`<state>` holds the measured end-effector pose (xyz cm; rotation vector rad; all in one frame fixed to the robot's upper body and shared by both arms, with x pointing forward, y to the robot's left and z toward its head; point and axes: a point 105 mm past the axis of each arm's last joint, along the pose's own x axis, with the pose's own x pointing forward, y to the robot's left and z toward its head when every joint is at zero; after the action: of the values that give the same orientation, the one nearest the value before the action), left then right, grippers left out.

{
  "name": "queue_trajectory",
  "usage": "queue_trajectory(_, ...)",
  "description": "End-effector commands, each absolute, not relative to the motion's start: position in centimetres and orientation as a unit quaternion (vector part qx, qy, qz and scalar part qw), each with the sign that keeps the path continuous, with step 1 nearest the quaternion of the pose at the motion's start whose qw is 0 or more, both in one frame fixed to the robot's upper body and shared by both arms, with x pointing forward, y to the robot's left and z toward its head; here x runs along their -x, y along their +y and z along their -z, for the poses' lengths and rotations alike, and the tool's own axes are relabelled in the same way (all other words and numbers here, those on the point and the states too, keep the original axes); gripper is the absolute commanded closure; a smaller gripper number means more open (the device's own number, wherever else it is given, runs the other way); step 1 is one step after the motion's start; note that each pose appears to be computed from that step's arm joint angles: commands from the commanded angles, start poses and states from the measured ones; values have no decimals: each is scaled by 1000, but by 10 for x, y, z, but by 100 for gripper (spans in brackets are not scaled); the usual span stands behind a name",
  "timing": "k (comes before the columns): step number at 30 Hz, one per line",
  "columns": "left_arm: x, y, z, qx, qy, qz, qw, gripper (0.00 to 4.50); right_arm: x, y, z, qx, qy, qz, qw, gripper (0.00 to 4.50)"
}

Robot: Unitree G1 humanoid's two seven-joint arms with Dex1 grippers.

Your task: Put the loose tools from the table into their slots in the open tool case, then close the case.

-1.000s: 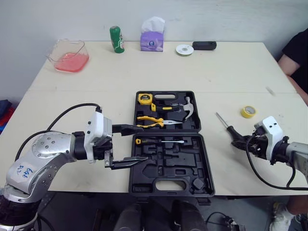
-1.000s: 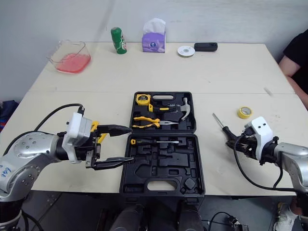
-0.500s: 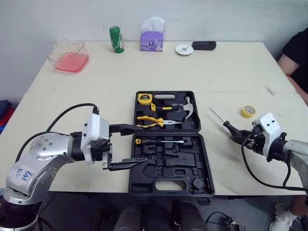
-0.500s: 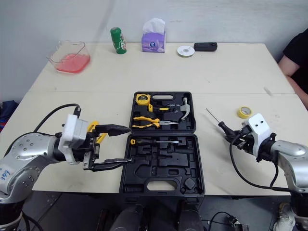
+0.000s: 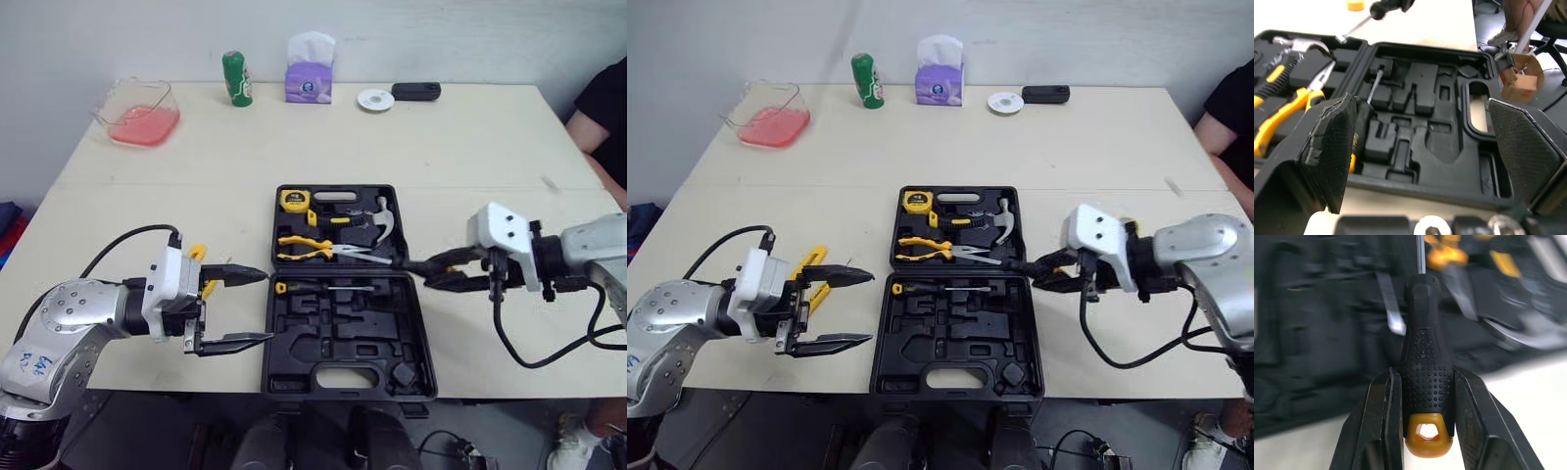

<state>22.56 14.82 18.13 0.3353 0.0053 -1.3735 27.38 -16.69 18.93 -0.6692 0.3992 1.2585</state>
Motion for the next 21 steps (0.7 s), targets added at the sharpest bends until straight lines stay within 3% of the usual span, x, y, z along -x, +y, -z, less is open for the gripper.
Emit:
queue_trajectory(1,-222,153,-182,-174,1,624,762,0,-265,-151,-191,320,185,-598,711,354)
queue_trajectory(7,-227,160,-182,-191,-13,591,783,0,-266,-138,-179,331,196,-603,699,354)
queue_trajectory(14,-220,161,-174,-187,1,598,780,0,-275,-133,-162,388,205,-580,686,354)
queue_trajectory(21,-215,158,-171,-173,12,604,777,0,-274,-128,-159,387,210,-583,683,354)
